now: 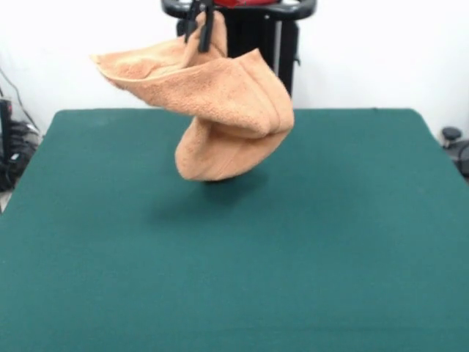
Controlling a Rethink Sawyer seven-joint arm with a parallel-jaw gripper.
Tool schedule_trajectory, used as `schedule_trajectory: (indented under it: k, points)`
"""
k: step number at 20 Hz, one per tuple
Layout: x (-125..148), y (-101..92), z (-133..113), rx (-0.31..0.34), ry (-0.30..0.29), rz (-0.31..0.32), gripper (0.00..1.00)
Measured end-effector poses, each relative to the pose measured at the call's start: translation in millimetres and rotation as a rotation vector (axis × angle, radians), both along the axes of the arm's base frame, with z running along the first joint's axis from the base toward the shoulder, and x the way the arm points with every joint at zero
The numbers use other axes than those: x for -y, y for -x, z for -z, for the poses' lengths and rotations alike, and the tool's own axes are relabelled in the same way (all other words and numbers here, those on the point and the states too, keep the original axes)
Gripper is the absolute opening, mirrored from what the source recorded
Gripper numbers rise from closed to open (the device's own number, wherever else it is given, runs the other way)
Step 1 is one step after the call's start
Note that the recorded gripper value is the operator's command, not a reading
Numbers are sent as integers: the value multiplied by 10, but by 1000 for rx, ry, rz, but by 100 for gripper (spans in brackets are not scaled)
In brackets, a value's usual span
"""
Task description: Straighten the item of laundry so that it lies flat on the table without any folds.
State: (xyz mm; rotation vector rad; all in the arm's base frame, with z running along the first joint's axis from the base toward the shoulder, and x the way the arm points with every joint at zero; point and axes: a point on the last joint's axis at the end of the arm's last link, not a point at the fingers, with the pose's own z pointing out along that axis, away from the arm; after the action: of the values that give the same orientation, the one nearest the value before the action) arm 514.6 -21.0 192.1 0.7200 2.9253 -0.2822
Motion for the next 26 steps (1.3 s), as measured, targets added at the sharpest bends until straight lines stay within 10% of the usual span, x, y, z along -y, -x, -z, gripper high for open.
schedule_trajectory:
  k: [6, 12, 26]
  points:
    - [-422, 110, -161, -88, -25, 55, 0]
    - [-901, 278, -355, -141, -34, 240, 0]
    - [-438, 234, -325, -130, -38, 454, 0]
